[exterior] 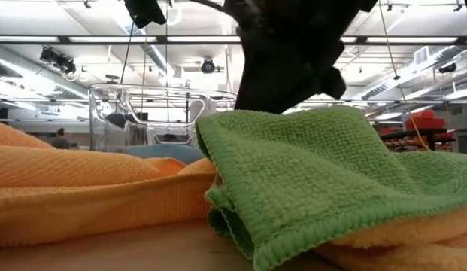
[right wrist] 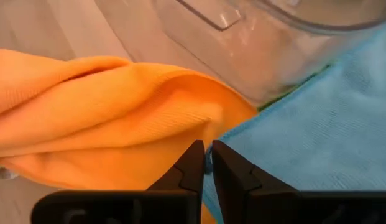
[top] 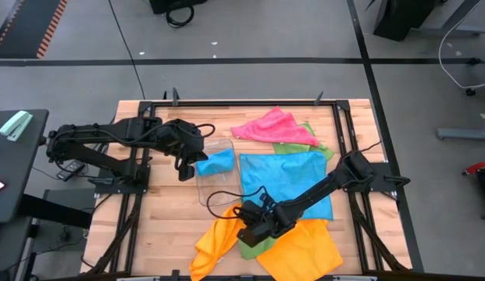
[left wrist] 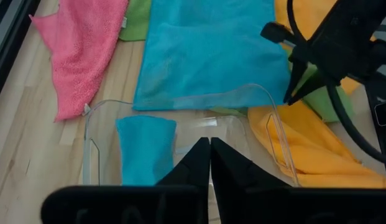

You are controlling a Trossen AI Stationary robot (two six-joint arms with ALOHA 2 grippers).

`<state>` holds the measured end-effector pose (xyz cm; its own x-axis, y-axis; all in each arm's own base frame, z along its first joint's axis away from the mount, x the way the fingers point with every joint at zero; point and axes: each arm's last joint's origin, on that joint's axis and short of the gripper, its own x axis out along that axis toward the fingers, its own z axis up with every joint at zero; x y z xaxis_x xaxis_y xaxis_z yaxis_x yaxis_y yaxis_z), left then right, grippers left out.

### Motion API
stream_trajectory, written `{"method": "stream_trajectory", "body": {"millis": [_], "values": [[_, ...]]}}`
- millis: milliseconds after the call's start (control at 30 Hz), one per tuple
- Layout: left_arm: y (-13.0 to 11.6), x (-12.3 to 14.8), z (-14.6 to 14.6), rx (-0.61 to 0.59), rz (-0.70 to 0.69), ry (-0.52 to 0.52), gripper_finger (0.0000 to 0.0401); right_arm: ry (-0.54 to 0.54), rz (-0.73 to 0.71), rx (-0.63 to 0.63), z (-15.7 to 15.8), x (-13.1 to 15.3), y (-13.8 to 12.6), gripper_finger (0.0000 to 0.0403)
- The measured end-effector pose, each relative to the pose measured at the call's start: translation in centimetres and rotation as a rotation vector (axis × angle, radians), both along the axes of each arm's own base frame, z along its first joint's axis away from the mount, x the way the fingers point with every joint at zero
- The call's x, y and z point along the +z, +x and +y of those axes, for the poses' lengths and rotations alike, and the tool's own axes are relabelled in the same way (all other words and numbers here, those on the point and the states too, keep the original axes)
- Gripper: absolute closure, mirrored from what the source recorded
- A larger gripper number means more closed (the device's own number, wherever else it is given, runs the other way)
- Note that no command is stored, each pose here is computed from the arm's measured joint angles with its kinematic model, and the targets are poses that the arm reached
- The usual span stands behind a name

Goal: Fold microfiber towels
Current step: Fold the blue towel

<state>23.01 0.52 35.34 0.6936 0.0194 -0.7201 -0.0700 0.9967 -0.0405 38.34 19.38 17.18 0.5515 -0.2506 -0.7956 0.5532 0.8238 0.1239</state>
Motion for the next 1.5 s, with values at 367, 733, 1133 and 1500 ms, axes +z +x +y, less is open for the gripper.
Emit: {"method": "stream_trajectory", "body": {"millis": [367, 733, 1133, 1500], "values": [[0.0, 0.0, 0.0, -0.004, -0.001, 0.005, 0.0377, 0.027, -0.023, -0.058, -0.7, 4.7, -2.3, 0.0363], [0.2, 0.2, 0.0, -0.004, -0.031, 0.005, 0.0391, 0.022, -0.015, -0.01, -0.2, 6.1, -3.5, 0.0353], [0.3, 0.3, 0.0, 0.008, -0.041, -0.007, 0.0391, -0.018, -0.013, 0.038, 0.9, 0.0, -0.3, 0.0238], [0.2, 0.2, 0.0, 0.009, -0.036, -0.008, 0.0378, -0.052, 0.003, 0.052, 0.6, -1.7, 0.5, 0.024]]}}
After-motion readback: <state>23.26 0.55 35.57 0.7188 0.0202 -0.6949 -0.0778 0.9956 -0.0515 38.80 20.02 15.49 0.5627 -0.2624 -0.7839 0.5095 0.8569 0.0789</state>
